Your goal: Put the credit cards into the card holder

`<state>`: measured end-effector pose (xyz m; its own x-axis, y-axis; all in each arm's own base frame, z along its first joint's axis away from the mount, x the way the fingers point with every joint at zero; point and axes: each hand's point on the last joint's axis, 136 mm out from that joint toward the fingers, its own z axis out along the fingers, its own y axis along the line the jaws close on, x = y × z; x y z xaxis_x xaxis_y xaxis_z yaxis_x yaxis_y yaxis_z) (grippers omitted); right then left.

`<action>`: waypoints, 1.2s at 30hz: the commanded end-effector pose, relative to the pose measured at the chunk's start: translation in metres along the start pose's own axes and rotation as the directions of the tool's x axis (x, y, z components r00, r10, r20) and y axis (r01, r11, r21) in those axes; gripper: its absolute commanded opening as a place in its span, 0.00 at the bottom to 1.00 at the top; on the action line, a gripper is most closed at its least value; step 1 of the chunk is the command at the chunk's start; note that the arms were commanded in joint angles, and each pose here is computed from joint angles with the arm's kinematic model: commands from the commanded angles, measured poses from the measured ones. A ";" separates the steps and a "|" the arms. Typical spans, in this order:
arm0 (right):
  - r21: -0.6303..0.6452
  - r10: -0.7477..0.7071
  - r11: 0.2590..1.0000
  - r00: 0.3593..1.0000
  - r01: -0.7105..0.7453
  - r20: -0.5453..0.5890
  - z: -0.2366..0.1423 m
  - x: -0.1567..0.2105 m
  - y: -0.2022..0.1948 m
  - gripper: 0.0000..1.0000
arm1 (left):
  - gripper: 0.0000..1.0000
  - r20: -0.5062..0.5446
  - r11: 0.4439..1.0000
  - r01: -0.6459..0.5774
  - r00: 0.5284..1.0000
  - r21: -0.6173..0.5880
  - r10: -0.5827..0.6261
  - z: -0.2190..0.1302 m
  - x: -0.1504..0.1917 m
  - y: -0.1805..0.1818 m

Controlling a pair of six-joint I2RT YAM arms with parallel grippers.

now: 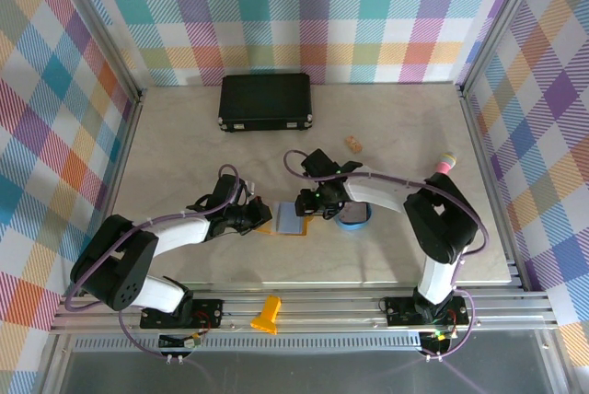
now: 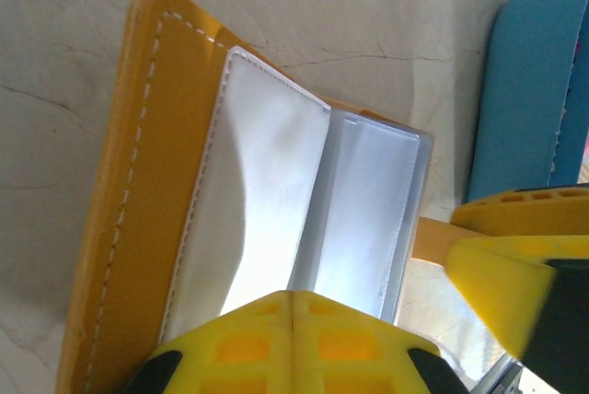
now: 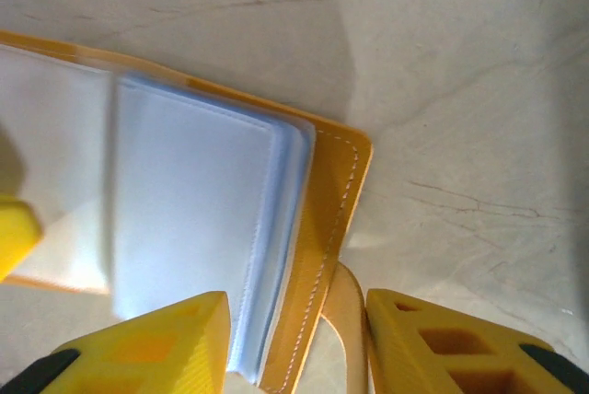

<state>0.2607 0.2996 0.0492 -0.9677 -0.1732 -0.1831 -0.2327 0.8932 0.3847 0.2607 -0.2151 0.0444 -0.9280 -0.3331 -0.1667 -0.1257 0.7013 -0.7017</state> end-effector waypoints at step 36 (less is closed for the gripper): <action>0.214 -0.769 0.629 0.557 0.747 0.315 -0.158 0.012 -0.052 0.71 | 0.00 0.029 0.994 -0.110 0.993 -0.002 0.110 -0.017 0.004 -0.003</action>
<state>0.2435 0.2013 0.1804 -0.3417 -0.5533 -0.7597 -0.8364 0.5477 -0.0227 0.2614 -0.2106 0.0632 -0.9170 -0.3057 -0.2563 -0.0451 0.7178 -0.6948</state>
